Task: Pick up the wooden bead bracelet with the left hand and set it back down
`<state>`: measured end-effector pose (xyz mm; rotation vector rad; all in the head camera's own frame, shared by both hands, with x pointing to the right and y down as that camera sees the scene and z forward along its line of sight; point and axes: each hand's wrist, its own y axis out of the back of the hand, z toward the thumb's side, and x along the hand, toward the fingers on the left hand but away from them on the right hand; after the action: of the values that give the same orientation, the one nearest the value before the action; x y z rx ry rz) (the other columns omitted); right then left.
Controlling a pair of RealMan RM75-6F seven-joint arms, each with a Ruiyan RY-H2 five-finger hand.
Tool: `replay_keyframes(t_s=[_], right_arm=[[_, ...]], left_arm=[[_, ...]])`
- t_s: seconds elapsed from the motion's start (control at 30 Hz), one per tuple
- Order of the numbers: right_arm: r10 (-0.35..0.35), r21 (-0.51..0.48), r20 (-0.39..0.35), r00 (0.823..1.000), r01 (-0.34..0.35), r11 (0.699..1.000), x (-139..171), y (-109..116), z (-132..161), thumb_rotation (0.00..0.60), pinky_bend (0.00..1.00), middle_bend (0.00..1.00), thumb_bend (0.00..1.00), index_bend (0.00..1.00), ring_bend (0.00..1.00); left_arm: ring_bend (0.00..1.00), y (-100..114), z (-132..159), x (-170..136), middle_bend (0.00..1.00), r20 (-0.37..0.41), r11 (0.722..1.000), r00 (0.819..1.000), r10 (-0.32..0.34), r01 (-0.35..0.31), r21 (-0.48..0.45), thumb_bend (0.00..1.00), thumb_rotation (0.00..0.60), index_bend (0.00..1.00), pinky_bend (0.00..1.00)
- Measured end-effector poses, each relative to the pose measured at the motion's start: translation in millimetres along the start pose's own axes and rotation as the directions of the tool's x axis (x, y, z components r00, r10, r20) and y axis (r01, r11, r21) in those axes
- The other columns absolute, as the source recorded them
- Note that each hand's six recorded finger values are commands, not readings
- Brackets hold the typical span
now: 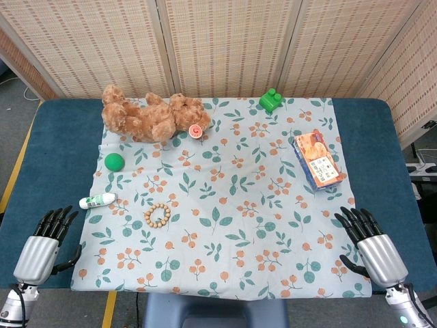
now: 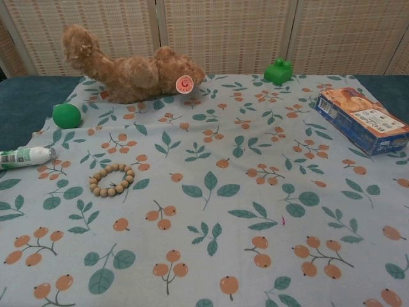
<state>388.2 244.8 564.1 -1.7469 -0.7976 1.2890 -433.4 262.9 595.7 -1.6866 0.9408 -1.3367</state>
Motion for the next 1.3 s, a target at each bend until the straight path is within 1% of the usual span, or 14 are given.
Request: replay_keyframes(t_s=[0.07, 0.17, 0.23, 0.3, 0.4, 0.43, 0.53, 0.7, 0.73, 0.83, 0.97, 1.07, 1.2, 1.3], right_arm=[[0.002, 0.000, -0.001, 1.000, -0.002, 1.000, 0.1, -0.7, 0.1, 0.600, 0.00, 0.00, 0.15, 0.00, 0.00], [0.008, -0.003, -0.004, 1.000, -0.008, 1.000, 0.8, -1.8, 1.0, 0.600, 0.00, 0.00, 0.15, 0.00, 0.00], [0.009, -0.003, -0.008, 1.000, -0.009, 1.000, 1.9, -1.7, 2.3, 0.600, 0.00, 0.00, 0.15, 0.00, 0.00], [0.009, -0.003, -0.014, 1.000, -0.009, 1.000, 3.3, -1.4, 3.9, 0.600, 0.00, 0.00, 0.15, 0.00, 0.00], [0.007, -0.005, -0.017, 1.000, -0.008, 1.000, 5.4, -0.4, 4.7, 0.600, 0.00, 0.00, 0.15, 0.00, 0.00], [0.008, -0.006, -0.017, 1.000, -0.008, 1.000, 5.6, -0.4, 4.5, 0.600, 0.00, 0.00, 0.15, 0.00, 0.00], [0.011, -0.006, -0.014, 1.000, -0.011, 1.000, 6.8, 0.5, 2.8, 0.600, 0.00, 0.00, 0.15, 0.00, 0.00], [0.006, -0.016, -0.007, 1.000, -0.006, 1.000, 9.1, 4.2, -0.2, 0.600, 0.00, 0.00, 0.15, 0.00, 0.00], [0.007, -0.016, -0.005, 1.000, -0.007, 1.000, 9.5, 4.5, -0.9, 0.600, 0.00, 0.00, 0.15, 0.00, 0.00], [0.012, -0.016, 0.000, 1.000, -0.012, 1.000, 10.0, 4.1, -2.2, 0.600, 0.00, 0.00, 0.15, 0.00, 0.00], [0.016, -0.024, 0.002, 1.000, -0.016, 1.000, 10.5, 3.5, -2.0, 0.600, 0.00, 0.00, 0.15, 0.00, 0.00], [0.017, -0.024, 0.003, 1.000, -0.017, 1.000, 10.8, 3.3, -2.2, 0.600, 0.00, 0.00, 0.15, 0.00, 0.00], [0.027, -0.029, 0.006, 1.000, -0.027, 0.999, 11.4, 2.3, -2.5, 0.600, 0.00, 0.00, 0.15, 0.00, 0.00], [0.032, -0.036, 0.004, 0.999, -0.032, 0.999, 11.8, 2.6, -2.5, 0.600, 0.00, 0.00, 0.15, 0.00, 0.00]], left_arm=[[0.00, -1.8, 1.1, 0.1, 0.00, 0.002, 1.000, 1.000, -0.009, 0.009, 0.004, 0.47, 0.433, 0.06, 0.09], [0.00, -8.1, 5.8, 0.5, 0.02, 0.018, 0.999, 0.999, -0.032, 0.032, 0.006, 0.49, 0.511, 0.07, 0.09], [0.03, -15.3, 12.3, 1.9, 0.10, 0.037, 0.998, 0.998, -0.055, 0.055, -0.010, 0.51, 0.571, 0.12, 0.09], [0.07, -21.4, 20.9, 4.5, 0.21, 0.063, 0.997, 0.996, -0.066, 0.068, -0.033, 0.53, 0.591, 0.18, 0.09], [0.08, -31.8, 44.4, 13.3, 0.29, 0.143, 0.994, 0.987, -0.077, 0.087, -0.065, 0.53, 0.599, 0.24, 0.07], [0.08, -35.8, 55.2, 18.2, 0.30, 0.179, 0.993, 0.980, -0.081, 0.095, -0.071, 0.53, 0.599, 0.25, 0.06], [0.08, -45.5, 76.4, 31.1, 0.31, 0.238, 0.991, 0.966, -0.098, 0.117, -0.065, 0.53, 0.599, 0.26, 0.06], [0.10, -59.6, 99.5, 51.0, 0.35, 0.267, 0.992, 0.956, -0.121, 0.126, -0.004, 0.53, 0.585, 0.29, 0.05], [0.10, -63.4, 106.3, 55.7, 0.35, 0.273, 0.992, 0.954, -0.123, 0.124, 0.013, 0.52, 0.568, 0.29, 0.05], [0.10, -73.2, 124.9, 68.1, 0.35, 0.291, 0.993, 0.949, -0.120, 0.110, 0.048, 0.48, 0.469, 0.30, 0.05], [0.10, -86.7, 135.5, 82.2, 0.34, 0.289, 0.988, 0.946, -0.145, 0.127, 0.083, 0.44, 0.405, 0.32, 0.05], [0.10, -90.2, 137.6, 87.5, 0.34, 0.283, 0.987, 0.947, -0.152, 0.131, 0.093, 0.41, 0.357, 0.33, 0.05], [0.10, -100.1, 140.3, 95.7, 0.35, 0.265, 0.980, 0.948, -0.177, 0.147, 0.131, 0.41, 0.359, 0.34, 0.05], [0.11, -107.7, 143.2, 103.5, 0.36, 0.250, 0.971, 0.952, -0.175, 0.124, 0.205, 0.41, 0.424, 0.35, 0.05]])
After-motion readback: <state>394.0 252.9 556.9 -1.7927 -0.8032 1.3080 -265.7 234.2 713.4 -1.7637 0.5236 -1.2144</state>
